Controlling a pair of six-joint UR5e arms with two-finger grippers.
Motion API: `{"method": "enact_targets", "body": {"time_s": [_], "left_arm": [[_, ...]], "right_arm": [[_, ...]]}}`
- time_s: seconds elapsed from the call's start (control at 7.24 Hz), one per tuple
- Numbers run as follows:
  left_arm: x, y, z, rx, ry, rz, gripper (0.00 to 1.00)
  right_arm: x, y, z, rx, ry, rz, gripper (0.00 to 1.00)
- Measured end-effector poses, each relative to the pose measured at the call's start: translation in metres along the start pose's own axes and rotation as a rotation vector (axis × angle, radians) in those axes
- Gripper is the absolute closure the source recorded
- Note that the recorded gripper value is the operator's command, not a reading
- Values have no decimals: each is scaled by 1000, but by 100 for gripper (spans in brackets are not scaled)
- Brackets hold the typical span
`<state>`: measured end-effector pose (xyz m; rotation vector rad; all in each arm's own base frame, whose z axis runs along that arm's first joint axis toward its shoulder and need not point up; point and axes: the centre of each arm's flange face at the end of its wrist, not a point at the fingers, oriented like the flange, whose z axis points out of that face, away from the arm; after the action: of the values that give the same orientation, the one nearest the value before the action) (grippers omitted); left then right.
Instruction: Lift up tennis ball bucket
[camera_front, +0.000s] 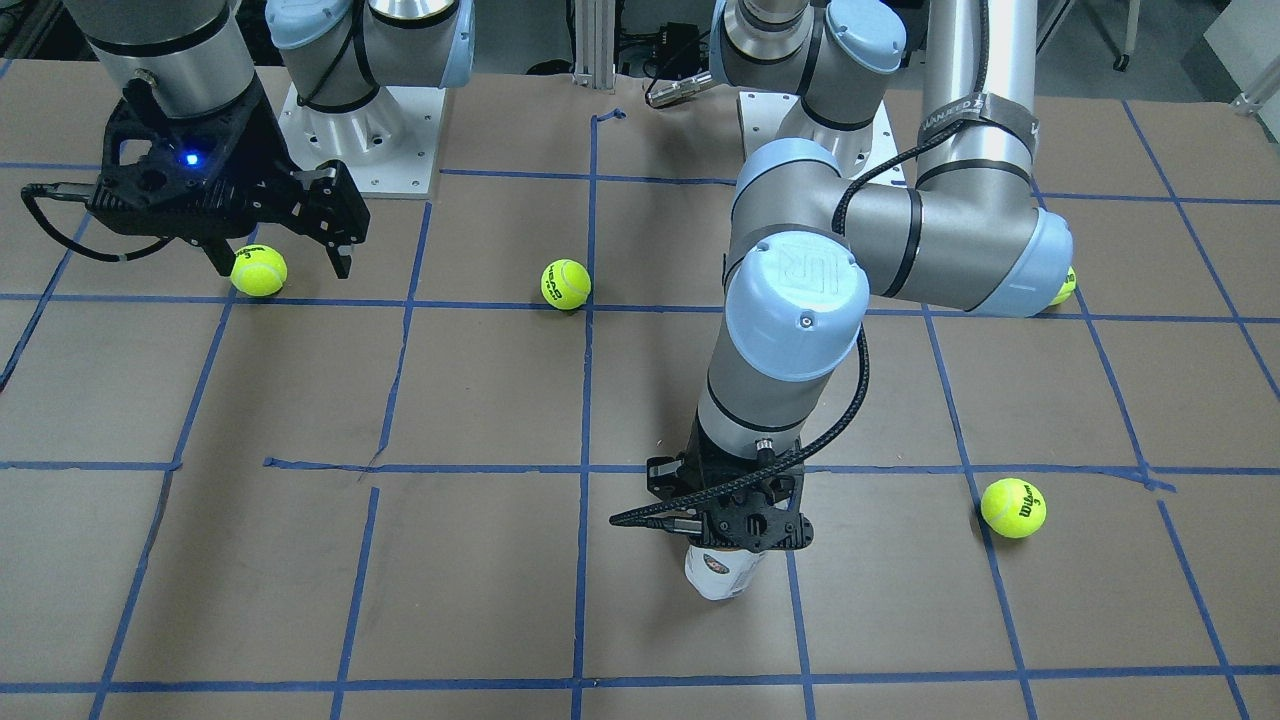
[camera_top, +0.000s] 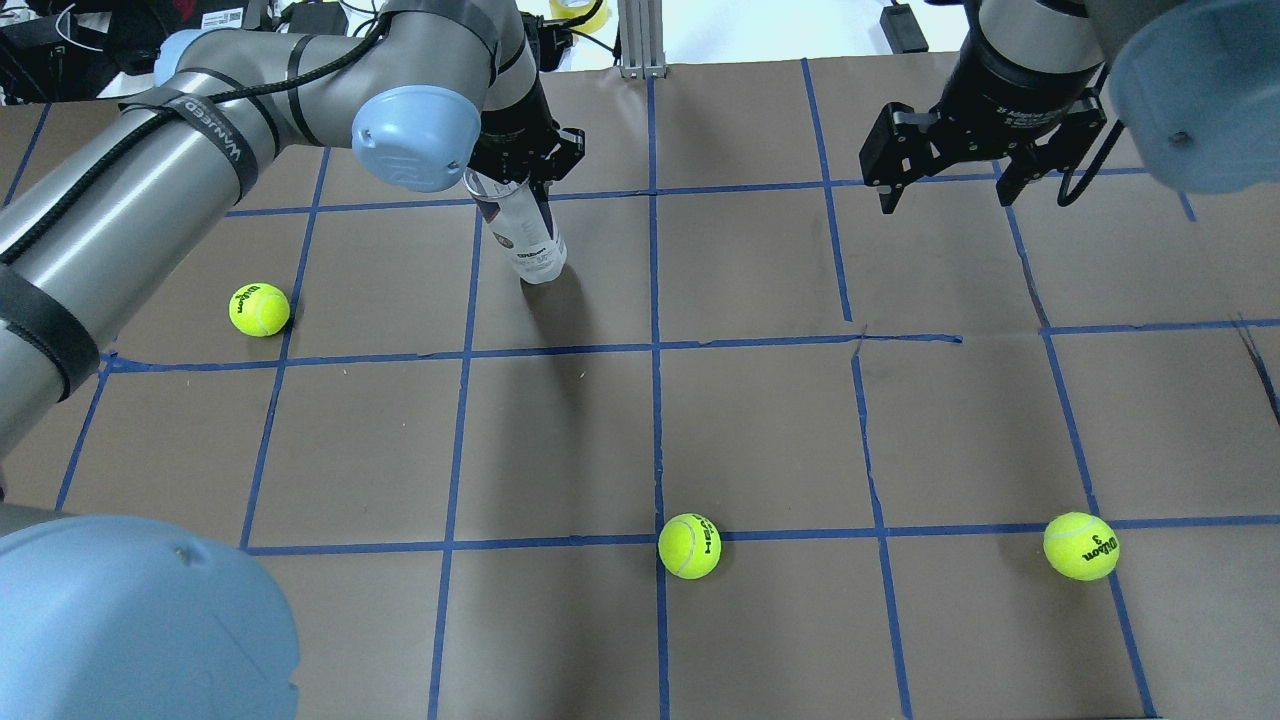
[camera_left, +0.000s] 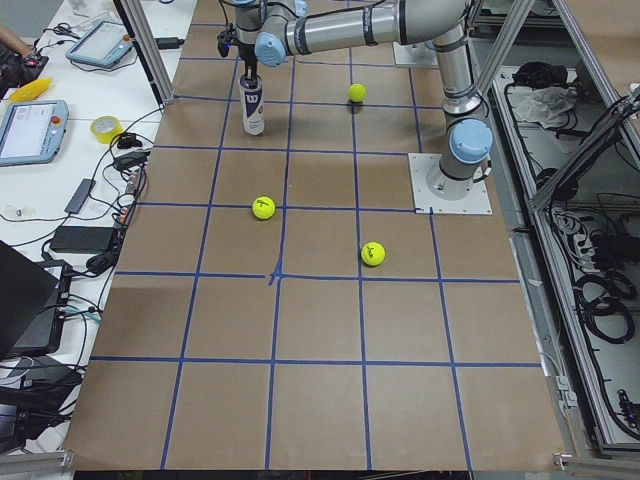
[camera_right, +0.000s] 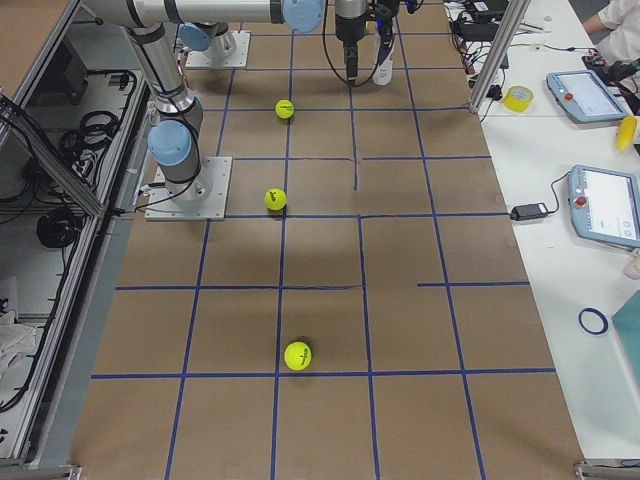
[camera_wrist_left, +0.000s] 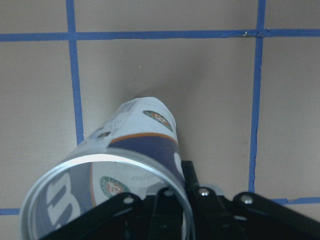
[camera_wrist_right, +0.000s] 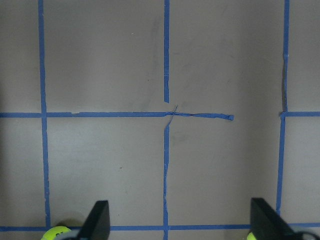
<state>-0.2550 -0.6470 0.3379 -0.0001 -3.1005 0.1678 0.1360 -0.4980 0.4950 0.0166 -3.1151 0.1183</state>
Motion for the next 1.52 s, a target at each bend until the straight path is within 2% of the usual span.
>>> {"method": "enact_targets", "body": {"time_s": [0.28,0.41,0.69,0.83,1.11,1.52], "left_arm": [[5,3,-6,-6,33,-30,0],[8,6,-21,-1,57,-37,0],[7,17,-77,-18,59,-42,0],[0,25,-113,-36,39,-43,0],[-51,37,-167,-59,-9,-27,0],[-137,66,-178,-95,-29,-90,0]], "right_arm": [[0,0,0,0,0,0,0],[0,0,0,-1,0,-1,0],[0,0,0,-1,0,-1,0],[0,0,0,-1,0,0,0],[0,0,0,-1,0,-1,0],[0,0,0,0,0,-1,0]]}}
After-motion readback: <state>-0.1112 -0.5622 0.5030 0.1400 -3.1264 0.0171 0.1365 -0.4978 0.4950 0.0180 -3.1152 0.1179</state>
